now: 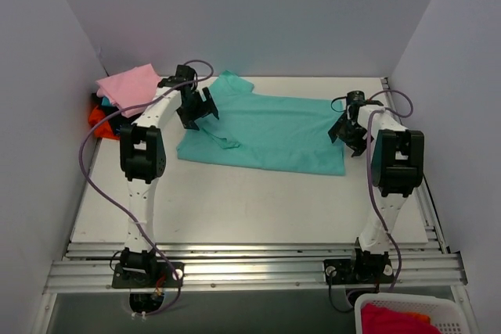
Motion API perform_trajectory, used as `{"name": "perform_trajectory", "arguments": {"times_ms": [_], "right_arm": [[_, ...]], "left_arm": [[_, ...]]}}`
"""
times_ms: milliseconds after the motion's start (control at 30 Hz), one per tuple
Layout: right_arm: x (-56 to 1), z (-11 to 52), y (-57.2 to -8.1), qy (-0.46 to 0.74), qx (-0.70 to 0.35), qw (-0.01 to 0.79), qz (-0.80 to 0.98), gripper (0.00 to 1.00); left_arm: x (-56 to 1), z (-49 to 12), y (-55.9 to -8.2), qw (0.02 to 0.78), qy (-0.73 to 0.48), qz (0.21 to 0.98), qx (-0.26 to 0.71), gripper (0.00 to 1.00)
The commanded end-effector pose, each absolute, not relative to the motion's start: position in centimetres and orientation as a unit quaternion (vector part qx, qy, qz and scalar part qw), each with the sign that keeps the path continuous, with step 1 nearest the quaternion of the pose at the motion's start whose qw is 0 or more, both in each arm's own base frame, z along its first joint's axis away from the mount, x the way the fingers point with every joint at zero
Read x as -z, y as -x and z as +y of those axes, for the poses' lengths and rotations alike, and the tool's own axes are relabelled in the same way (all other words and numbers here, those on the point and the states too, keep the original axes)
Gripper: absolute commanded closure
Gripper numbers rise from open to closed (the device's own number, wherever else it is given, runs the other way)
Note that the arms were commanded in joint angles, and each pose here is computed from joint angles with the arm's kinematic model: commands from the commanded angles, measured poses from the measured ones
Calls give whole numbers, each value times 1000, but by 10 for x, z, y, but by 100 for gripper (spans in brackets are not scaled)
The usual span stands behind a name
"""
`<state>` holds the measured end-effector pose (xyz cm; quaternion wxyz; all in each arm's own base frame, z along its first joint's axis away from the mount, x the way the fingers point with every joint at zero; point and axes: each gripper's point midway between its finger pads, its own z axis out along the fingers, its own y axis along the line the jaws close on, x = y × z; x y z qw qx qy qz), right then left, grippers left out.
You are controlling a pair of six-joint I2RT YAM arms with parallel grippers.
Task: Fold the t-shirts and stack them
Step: Fold the tshirt
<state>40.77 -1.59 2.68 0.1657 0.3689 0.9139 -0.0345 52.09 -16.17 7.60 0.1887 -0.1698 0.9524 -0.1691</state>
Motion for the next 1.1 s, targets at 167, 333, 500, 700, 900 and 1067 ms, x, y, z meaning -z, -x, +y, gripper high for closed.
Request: {"name": "perform_trajectory", "arguments": {"times_ms": [167,333,500,700,900,1067], "right_arm": [[-55,-35,-428,-367,70,190,908,18],[-109,-36,-446,-364,64,246,896,18],[-179,19,-477,-314,0,319,894,19],[-195,153,-487,-215,-133,301,919,95],[-165,259,-469,-145,-214,249,933,100],[-133,340,-434,-72,-233,196,950,100]], "left_arm": [[-108,-141,-537,220,215,933,188,6],[-143,-118,-534,253,229,925,166,6],[-169,-108,-517,276,225,920,164,6],[-176,-111,-491,270,227,920,173,5],[-163,-129,-453,252,211,927,183,3],[-157,-144,-436,245,194,931,188,2]]}}
